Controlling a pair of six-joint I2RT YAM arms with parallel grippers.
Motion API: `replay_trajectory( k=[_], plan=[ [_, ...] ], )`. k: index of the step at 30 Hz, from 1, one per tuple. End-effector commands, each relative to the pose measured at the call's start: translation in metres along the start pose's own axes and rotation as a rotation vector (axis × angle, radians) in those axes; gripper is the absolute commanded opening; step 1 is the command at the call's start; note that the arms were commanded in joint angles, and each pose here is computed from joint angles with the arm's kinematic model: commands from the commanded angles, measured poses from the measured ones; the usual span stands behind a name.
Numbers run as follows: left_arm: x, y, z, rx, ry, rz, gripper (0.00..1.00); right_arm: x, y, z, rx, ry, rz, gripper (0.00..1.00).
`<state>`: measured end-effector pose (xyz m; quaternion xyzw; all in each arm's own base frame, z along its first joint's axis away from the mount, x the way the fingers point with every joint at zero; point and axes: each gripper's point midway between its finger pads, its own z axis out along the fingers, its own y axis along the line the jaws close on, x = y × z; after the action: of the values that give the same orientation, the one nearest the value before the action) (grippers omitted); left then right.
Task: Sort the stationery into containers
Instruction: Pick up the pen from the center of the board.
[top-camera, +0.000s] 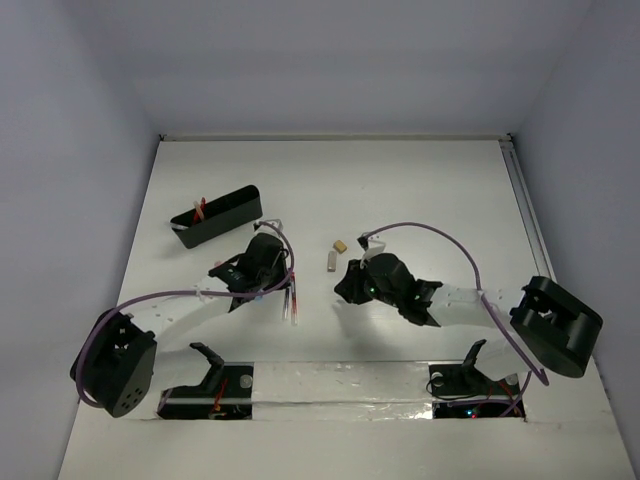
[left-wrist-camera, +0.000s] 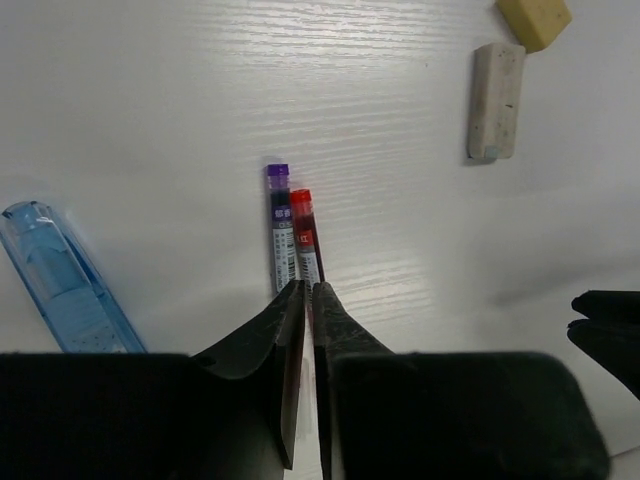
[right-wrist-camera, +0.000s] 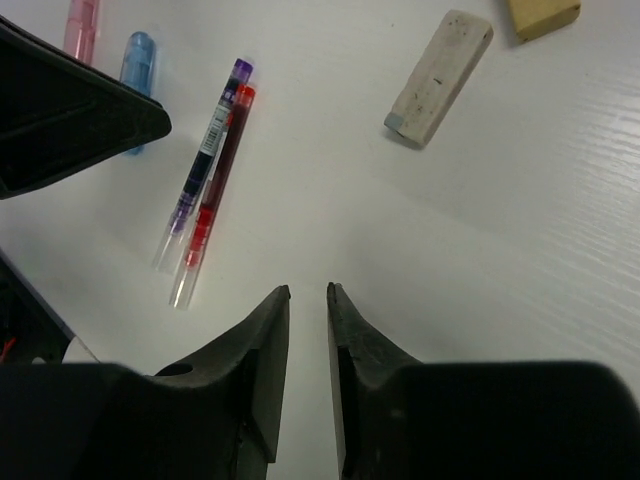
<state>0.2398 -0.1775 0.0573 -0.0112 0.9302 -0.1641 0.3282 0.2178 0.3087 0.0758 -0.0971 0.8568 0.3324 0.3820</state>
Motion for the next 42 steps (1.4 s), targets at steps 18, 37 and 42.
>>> replay_trajectory(
  k=[18,37,42],
  plan=[
    [-0.001,0.005,0.025,-0.082,-0.022,0.032,0.19,-0.001,0.032,0.014,-0.116,0.059,-0.03,0.28],
    [-0.012,0.019,0.047,-0.195,-0.064,0.04,0.0,0.002,0.04,0.028,-0.12,0.126,-0.054,0.35],
    [-0.06,0.007,0.019,-0.192,-0.217,-0.008,0.0,0.001,0.036,0.03,-0.091,0.127,-0.055,0.36]
  ],
)
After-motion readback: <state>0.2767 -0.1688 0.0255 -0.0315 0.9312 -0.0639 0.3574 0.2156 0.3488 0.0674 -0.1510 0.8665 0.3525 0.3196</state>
